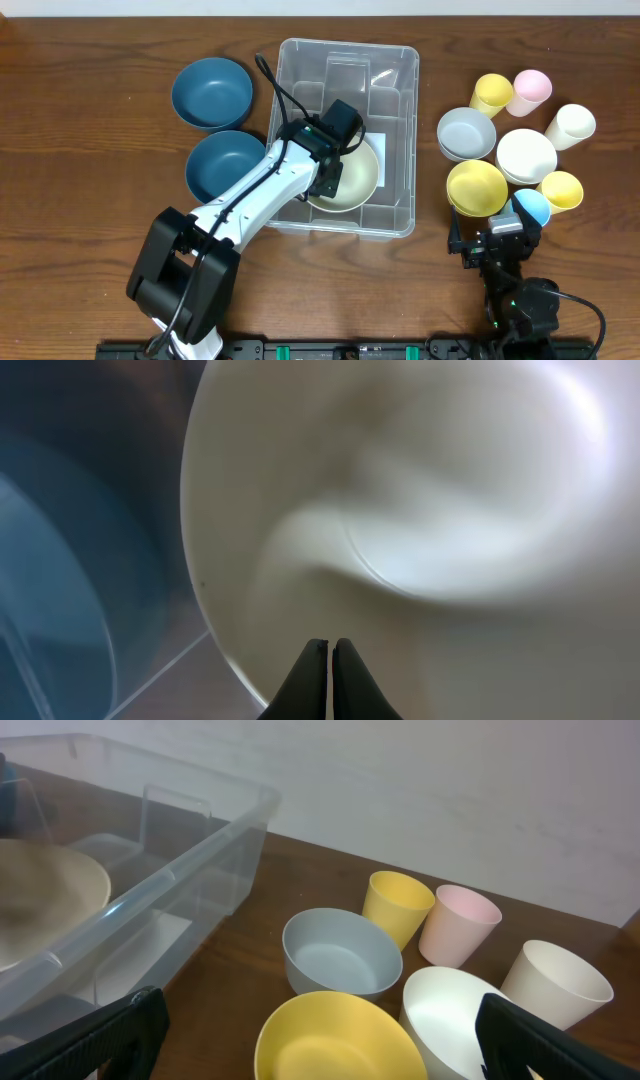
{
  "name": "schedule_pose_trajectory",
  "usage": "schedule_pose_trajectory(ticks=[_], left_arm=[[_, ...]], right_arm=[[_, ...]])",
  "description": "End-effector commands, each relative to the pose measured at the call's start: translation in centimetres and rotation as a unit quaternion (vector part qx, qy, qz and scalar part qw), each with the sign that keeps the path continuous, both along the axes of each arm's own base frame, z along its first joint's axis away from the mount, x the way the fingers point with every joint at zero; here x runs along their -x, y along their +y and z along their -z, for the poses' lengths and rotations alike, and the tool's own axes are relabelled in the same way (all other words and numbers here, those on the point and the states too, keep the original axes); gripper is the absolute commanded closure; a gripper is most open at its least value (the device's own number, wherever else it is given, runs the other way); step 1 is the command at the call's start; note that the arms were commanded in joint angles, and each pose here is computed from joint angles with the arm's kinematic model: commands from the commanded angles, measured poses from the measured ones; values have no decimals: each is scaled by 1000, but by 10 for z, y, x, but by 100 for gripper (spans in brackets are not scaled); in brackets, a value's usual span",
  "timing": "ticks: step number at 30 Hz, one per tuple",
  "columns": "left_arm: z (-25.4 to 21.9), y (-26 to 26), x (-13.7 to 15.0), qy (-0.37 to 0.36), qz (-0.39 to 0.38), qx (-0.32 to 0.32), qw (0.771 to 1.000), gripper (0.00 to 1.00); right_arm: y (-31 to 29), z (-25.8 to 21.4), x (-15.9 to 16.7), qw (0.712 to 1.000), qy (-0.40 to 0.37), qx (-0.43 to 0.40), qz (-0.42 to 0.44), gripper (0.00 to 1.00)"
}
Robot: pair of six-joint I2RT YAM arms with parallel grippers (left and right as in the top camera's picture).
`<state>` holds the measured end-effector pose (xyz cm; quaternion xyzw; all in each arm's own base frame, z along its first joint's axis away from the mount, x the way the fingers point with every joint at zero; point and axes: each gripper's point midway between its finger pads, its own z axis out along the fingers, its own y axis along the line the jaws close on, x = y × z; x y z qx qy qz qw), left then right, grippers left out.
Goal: Pack container
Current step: 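Lower the cream bowl into the container and open the left gripper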
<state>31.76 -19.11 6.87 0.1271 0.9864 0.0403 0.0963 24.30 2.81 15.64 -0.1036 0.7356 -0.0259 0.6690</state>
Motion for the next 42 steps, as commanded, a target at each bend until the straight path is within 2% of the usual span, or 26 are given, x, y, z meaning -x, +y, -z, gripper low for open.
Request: schedule_pose_trajectory(ticks=[1,13,22,35,42], left_arm=[[-3,1,-6,-8,7,-7,1000,94],[16,3,-3,1,28,-17,999,94],[18,15,14,38,34,-42,998,94],[16,39,47,115,89,-93,985,94],[2,30,34,87,73,-75,991,94]], right_arm=[[-1,2,0,1000,1,6,3,1],[-1,2,0,1000,1,6,3,1],[-1,2,0,1000,1,6,3,1],[-1,2,0,1000,1,6,3,1],[-1,2,0,1000,1,6,3,1]])
